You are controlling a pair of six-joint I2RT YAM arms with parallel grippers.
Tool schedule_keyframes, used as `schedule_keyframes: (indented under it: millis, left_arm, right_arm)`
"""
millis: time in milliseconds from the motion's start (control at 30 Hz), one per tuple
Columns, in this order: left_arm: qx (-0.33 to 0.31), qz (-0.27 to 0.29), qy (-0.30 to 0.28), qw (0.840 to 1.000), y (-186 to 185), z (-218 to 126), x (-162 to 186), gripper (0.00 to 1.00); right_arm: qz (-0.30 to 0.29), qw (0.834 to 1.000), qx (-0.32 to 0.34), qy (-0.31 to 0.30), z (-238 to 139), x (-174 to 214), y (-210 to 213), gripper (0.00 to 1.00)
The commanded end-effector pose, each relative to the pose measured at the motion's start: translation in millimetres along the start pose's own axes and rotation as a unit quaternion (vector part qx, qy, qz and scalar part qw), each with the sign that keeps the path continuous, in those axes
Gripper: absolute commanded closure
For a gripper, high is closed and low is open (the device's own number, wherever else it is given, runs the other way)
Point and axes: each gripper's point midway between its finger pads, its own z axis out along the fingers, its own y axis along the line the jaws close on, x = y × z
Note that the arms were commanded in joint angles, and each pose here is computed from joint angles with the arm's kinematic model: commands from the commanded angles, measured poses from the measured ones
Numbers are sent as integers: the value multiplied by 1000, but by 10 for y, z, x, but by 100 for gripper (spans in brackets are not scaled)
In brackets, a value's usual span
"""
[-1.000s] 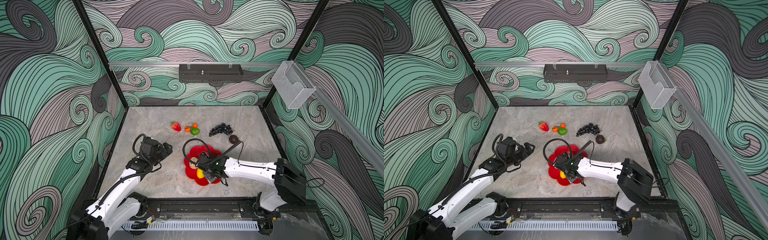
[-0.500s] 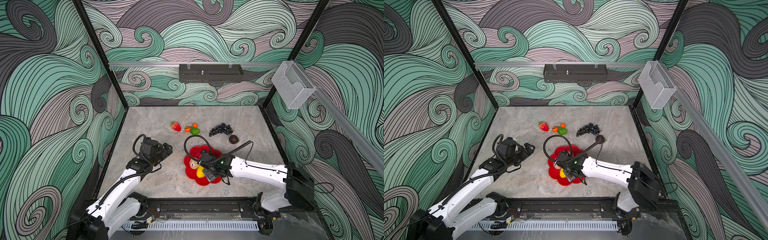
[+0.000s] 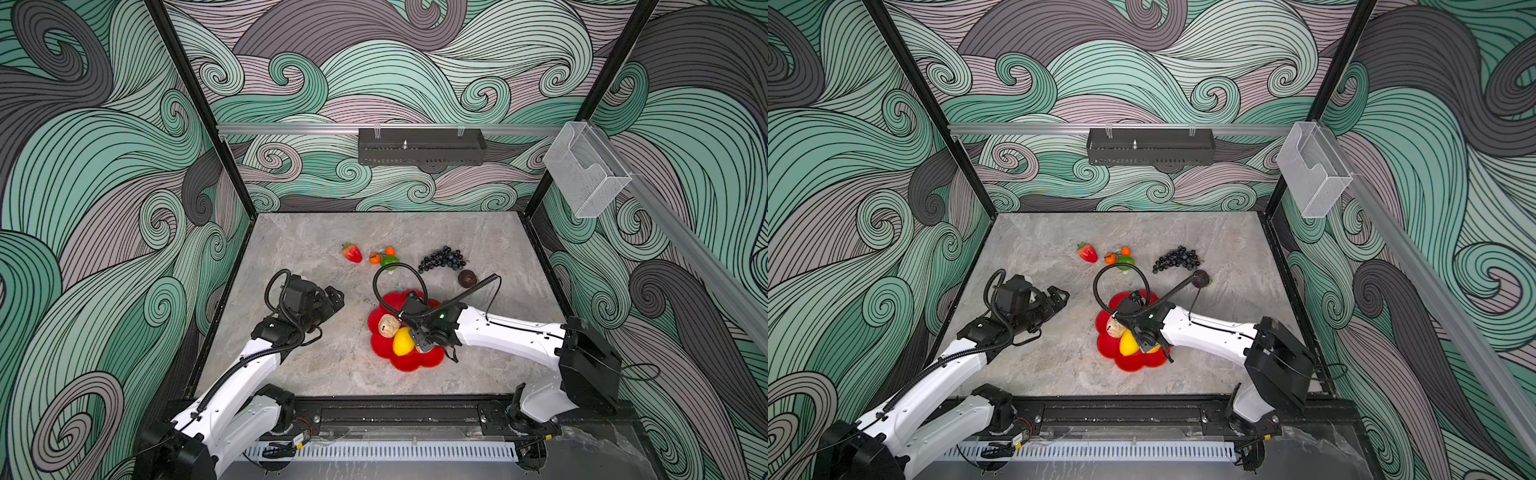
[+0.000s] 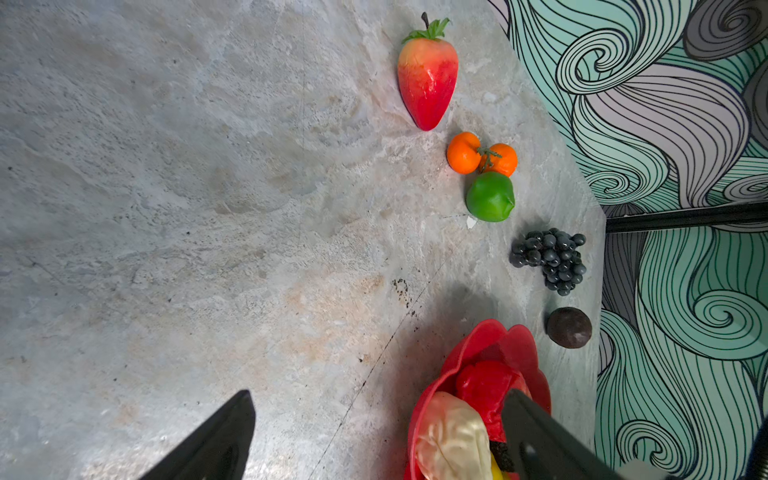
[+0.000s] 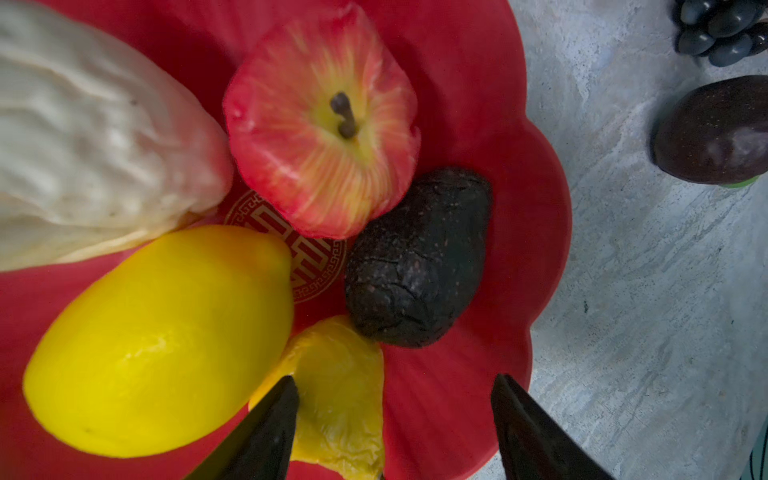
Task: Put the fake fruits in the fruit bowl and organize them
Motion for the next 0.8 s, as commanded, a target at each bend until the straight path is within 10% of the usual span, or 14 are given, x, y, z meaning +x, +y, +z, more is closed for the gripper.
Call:
schedule_keyframes:
  millis: [0,767]
  left_arm:
    - [-5,3,5,1000,40,-17,18,5]
    - [-4,5,5,1000,39,-15,15,5]
  right_arm:
    - [-14,1000,2,19,73,47,24,25]
    - [4,999,-38,-14,-267,-92,23,23]
